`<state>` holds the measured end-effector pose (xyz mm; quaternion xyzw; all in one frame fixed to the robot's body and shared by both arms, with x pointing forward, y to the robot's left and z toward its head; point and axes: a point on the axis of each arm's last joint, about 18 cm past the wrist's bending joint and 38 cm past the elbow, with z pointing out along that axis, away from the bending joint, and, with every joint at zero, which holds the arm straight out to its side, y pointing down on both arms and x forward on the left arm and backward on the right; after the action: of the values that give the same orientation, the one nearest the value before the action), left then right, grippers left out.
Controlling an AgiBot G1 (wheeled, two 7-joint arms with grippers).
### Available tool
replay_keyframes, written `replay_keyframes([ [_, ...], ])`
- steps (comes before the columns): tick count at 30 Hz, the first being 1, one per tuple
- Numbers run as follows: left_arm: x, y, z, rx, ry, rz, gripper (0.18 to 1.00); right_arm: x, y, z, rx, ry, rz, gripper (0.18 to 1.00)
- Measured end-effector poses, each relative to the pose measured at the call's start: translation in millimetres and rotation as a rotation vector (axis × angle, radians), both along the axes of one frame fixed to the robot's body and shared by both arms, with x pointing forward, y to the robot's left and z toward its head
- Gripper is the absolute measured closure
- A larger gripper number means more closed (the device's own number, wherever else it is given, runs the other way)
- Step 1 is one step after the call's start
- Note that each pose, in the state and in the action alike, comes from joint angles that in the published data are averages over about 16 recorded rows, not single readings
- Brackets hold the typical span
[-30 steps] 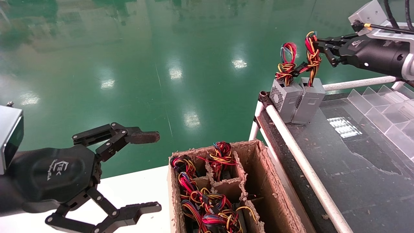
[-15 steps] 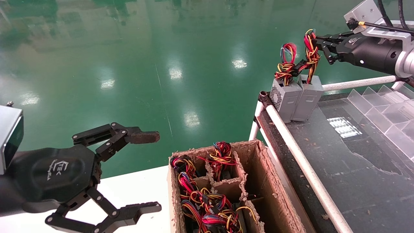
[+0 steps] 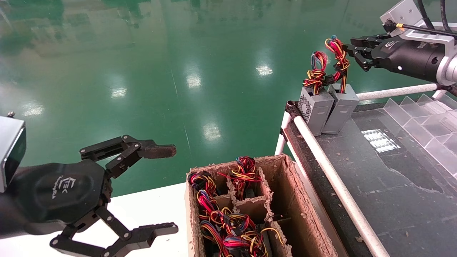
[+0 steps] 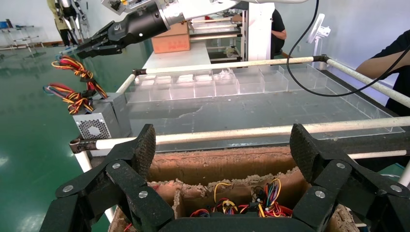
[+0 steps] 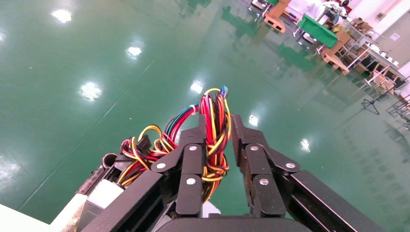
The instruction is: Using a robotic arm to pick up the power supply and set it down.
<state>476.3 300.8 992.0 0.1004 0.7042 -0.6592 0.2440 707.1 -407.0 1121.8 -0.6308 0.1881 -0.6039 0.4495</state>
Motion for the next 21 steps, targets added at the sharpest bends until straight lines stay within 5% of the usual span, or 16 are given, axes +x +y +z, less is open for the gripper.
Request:
replay_keyframes([
  [8,0.0,0.0,0.0,0.0,0.0,0.0,0.184,-4.6,-2.8,7.5,-0.004,-0.016,0.003,0.806],
  [21,0.1,0.1,0.0,0.0,0.0,0.0,0.184,-23.6,-5.0,34.7,-0.002,-0.1,0.055,0.534],
])
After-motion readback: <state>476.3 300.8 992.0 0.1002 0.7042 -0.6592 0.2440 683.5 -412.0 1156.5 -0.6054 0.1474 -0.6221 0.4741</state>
